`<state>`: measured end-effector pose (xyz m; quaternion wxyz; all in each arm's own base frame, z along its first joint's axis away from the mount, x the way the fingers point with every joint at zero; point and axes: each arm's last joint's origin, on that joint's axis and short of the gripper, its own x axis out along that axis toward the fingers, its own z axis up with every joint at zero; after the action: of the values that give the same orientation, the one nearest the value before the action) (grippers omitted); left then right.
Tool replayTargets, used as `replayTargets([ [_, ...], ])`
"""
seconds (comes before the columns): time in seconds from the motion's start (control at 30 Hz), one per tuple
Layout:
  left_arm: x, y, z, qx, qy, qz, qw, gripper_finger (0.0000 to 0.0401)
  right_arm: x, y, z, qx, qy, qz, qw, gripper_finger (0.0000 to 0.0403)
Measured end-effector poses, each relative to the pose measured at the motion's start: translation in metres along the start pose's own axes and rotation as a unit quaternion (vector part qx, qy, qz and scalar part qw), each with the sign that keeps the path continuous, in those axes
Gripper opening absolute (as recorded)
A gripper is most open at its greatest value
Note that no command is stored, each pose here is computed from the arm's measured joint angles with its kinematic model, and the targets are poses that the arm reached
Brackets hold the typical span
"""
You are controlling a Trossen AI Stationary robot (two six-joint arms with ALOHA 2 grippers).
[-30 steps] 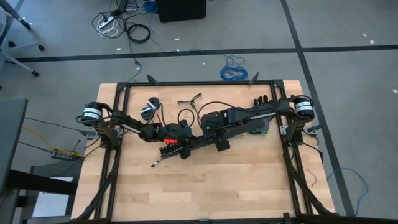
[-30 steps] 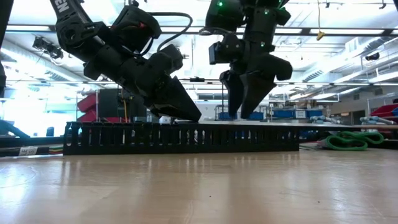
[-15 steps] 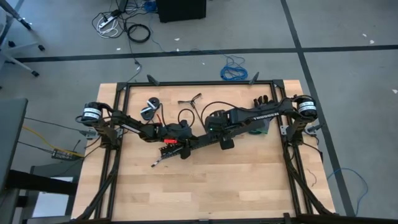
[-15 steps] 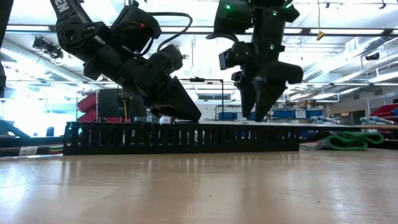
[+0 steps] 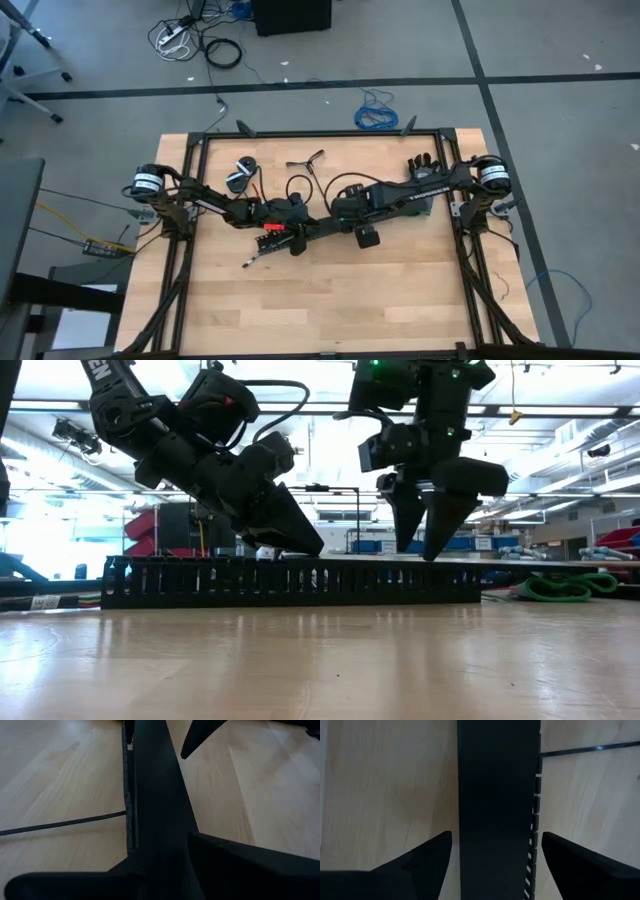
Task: Ziptie cables
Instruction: Insert the black cover of the black cable duct
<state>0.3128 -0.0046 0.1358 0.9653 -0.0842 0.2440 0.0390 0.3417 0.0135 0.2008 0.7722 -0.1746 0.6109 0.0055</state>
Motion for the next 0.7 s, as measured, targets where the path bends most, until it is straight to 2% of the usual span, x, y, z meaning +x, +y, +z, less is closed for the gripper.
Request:
replayTargets([
  [0.3,0.000,0.000,0.000,-0.001,0.000,0.000,1.000,0.0092,0.000,-0.003,-0.001,0.022,-0.001,0.009,1.000,0.0306],
  [0.7,0.000,0.000,0.000,-0.001,0.001,0.001,1.000,0.0092,0.004,-0.018,-0.003,0.059,-0.017,0.059,0.996,0.0310],
])
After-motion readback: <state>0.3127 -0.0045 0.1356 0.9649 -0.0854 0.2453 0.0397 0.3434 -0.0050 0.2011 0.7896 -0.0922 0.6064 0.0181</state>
